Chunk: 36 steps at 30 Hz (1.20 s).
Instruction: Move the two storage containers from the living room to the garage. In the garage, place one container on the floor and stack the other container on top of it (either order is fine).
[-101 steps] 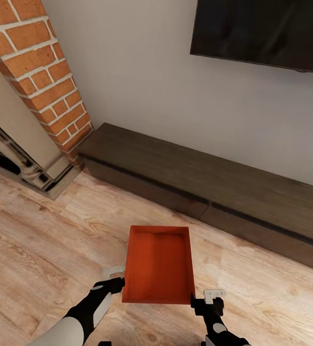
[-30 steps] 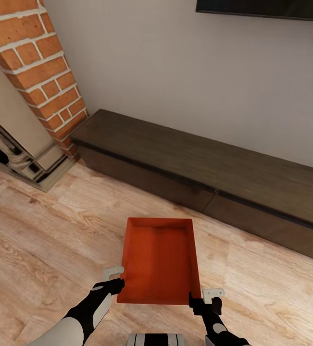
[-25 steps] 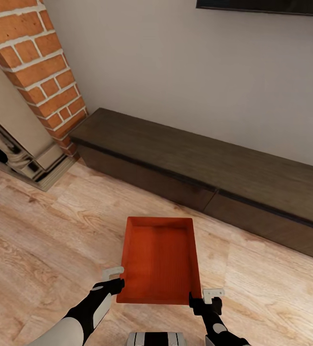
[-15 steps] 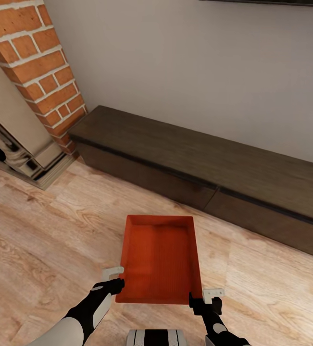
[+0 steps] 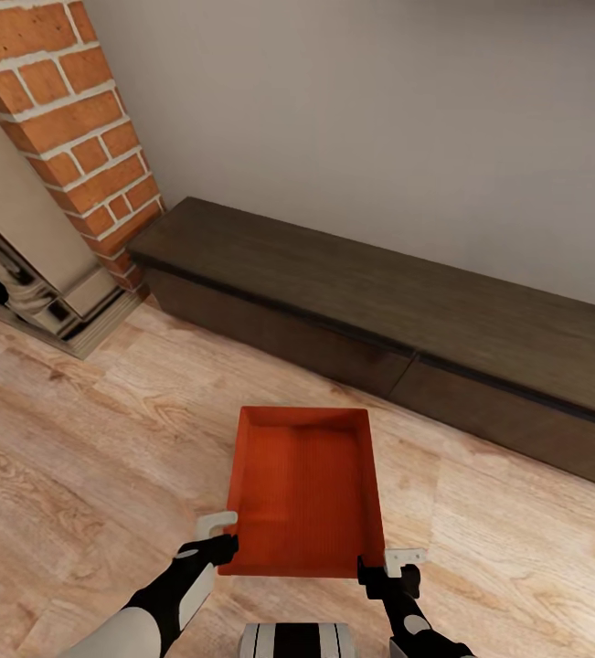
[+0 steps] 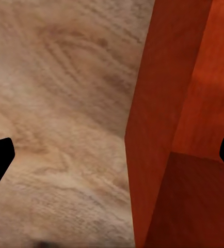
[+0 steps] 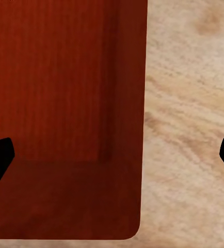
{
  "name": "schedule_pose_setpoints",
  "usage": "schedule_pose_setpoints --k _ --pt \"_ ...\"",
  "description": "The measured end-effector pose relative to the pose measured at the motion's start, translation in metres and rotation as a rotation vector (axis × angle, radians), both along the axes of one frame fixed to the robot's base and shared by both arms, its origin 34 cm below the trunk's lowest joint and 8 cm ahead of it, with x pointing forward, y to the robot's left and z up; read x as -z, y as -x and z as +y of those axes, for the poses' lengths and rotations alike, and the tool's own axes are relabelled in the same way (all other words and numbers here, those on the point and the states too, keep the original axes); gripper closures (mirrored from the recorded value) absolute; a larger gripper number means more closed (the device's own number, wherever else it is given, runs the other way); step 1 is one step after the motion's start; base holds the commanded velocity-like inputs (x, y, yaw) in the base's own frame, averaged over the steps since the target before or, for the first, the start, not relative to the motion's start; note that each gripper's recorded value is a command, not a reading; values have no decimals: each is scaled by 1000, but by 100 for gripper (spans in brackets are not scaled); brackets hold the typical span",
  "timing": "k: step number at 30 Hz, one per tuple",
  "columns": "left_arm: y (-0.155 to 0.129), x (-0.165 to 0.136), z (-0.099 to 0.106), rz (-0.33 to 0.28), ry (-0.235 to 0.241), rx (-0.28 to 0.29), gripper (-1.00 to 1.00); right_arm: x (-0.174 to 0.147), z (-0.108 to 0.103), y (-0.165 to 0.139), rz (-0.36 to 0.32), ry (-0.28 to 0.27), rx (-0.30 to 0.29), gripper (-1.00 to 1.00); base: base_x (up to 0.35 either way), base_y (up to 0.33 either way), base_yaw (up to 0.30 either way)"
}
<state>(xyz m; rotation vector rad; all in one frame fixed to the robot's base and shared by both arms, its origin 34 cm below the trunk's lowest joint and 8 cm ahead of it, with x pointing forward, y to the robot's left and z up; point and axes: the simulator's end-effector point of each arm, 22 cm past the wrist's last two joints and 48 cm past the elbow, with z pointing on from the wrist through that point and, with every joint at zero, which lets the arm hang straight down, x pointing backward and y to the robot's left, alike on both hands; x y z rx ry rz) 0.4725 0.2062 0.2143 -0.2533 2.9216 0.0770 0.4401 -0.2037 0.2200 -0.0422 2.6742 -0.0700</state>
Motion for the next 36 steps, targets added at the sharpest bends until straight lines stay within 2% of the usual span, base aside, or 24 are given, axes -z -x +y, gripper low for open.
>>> schedule_pose_setpoints --k 16,19,27,28,36 --pt "1 0 -7 16 12 13 -100 0 1 0 0 -1 -3 -100 0 0 0" --pt "8 1 -15 29 14 46 -100 0 2 0 0 -1 -9 -100 0 0 0" --pt "11 1 -20 30 -2 133 -100 0 2 0 -2 0 -16 -100 0 0 0" --pt "9 1 -21 24 -11 179 -100 0 2 0 -2 0 -16 -100 0 0 0" --pt "9 1 -19 23 -16 188 -100 0 2 0 -2 0 -14 -100 0 0 0"
